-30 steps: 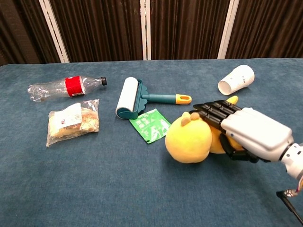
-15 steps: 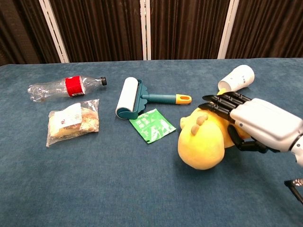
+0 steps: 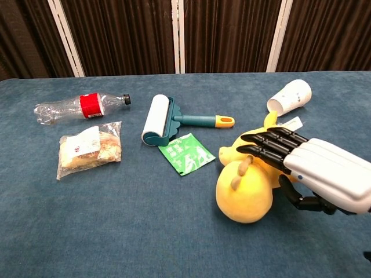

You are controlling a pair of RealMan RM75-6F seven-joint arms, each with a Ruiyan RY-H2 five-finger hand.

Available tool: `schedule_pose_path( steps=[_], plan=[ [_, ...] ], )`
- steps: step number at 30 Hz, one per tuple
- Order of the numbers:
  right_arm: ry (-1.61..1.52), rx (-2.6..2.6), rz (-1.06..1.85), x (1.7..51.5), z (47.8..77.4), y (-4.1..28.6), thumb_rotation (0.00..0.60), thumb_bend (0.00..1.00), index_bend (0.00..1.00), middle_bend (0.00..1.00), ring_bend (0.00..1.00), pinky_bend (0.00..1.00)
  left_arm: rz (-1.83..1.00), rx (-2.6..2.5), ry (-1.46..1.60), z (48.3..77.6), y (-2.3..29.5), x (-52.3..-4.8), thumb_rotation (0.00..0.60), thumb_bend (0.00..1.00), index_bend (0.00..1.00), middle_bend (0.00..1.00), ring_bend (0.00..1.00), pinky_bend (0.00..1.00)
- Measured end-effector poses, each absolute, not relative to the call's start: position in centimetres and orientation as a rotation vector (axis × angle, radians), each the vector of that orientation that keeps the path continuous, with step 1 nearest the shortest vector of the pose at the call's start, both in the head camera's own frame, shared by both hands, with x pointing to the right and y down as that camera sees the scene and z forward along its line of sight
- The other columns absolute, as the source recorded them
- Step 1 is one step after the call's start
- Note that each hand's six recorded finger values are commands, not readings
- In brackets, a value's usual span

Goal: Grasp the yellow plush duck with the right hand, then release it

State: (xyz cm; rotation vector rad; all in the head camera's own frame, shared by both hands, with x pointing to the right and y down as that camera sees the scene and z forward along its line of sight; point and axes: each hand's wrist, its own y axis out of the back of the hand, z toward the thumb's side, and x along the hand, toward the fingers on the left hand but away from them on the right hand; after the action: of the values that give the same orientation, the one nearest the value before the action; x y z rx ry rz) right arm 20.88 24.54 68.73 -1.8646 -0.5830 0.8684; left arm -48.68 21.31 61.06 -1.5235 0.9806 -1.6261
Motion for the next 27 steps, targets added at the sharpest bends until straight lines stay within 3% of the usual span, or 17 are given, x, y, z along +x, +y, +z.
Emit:
schedule_pose_path(
  steps=[9, 12, 17, 20, 27],
  plan=[
    [-0.624, -1.853, 0.829, 21.9, 66.2, 24.8, 0.6, 0.95, 0.0, 0.0, 0.0, 0.0, -1.614, -1.523, 0.983, 60.9, 21.3, -48.5, 0.6, 0.1, 0.0, 0.0, 0.0, 0.0],
    [-0.655, -1.828, 0.839, 23.0, 65.3, 24.2, 0.6, 0.84, 0.0, 0.0, 0.0, 0.0, -1.602, -1.522, 0.989, 60.7, 21.3, -48.4, 0.6, 0.1, 0.0, 0.0, 0.0, 0.0],
    [-0.704, -1.784, 0.876, 25.4, 64.1, 23.1, 0.6, 0.52, 0.0, 0.0, 0.0, 0.0, -1.581, -1.523, 0.995, 60.3, 21.3, -48.2, 0.6, 0.1, 0.0, 0.0, 0.0, 0.0],
    [-0.739, -1.753, 0.906, 27.3, 63.2, 22.5, 0.6, 0.43, 0.0, 0.0, 0.0, 0.0, -1.565, -1.523, 0.999, 60.0, 21.3, -48.0, 0.6, 0.1, 0.0, 0.0, 0.0, 0.0],
    [-0.804, -1.684, 0.989, 31.4, 61.5, 21.9, 0.6, 0.33, 0.0, 0.0, 0.0, 0.0, -1.521, -1.52, 1.005, 59.1, 21.5, -47.5, 0.6, 0.1, 0.0, 0.0, 0.0, 0.0]
  ],
)
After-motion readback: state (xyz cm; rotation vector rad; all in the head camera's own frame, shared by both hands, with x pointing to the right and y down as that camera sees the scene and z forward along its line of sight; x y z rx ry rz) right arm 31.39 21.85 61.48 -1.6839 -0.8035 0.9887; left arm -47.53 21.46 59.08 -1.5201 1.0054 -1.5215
